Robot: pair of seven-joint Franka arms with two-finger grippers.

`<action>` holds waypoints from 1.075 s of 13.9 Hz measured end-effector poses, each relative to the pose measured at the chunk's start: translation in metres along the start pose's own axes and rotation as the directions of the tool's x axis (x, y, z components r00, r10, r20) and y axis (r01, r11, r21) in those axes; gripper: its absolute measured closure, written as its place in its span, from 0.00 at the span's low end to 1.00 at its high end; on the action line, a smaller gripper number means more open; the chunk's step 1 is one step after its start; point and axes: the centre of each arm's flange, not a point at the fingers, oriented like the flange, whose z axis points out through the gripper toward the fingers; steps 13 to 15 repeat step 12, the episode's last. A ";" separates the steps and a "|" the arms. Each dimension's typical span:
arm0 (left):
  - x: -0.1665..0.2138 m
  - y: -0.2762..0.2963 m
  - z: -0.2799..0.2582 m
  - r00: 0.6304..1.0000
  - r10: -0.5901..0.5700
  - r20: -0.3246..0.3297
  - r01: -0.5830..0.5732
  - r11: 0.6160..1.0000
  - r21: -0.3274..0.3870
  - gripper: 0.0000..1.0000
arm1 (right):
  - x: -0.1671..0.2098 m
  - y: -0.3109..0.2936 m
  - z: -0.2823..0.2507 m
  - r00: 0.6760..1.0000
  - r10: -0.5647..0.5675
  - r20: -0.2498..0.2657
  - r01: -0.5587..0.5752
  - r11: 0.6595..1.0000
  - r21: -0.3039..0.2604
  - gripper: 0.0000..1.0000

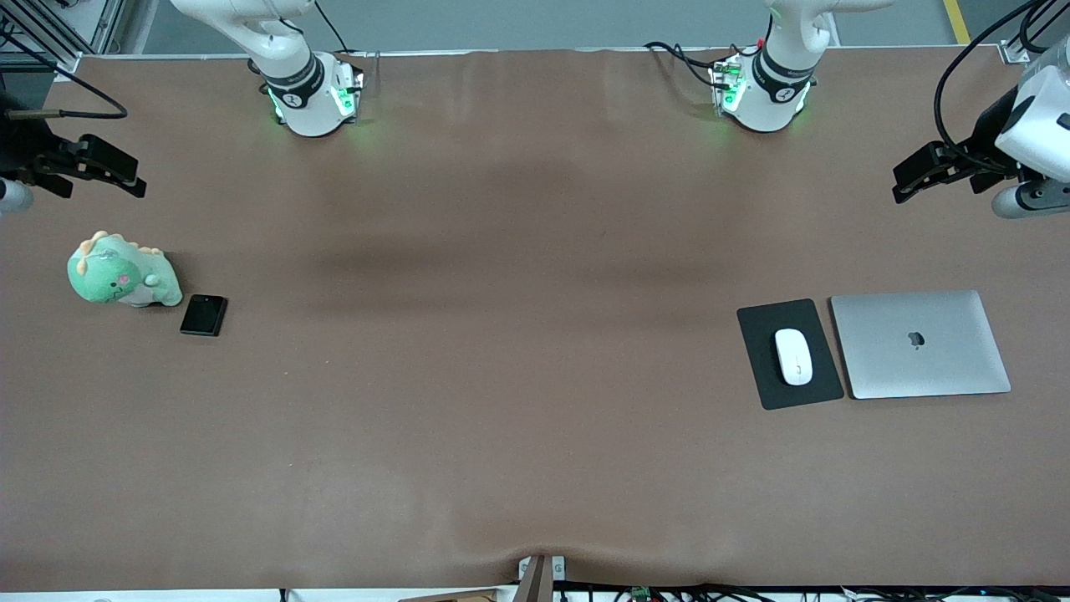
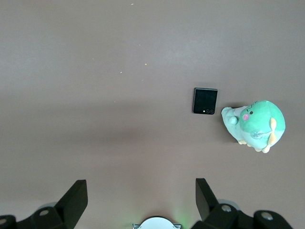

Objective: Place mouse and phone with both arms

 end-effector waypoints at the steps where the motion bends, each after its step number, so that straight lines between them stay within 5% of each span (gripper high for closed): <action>1: 0.000 0.000 0.000 1.000 0.000 0.000 0.000 1.000 0.000 0.00 | 0.000 -0.001 0.000 1.000 -0.002 0.000 0.002 1.000 0.000 0.00; 15: 0.001 -0.002 0.000 1.000 -0.005 -0.001 0.005 1.000 -0.001 0.00 | 0.001 -0.002 0.001 1.000 -0.003 0.002 0.003 1.000 0.000 0.00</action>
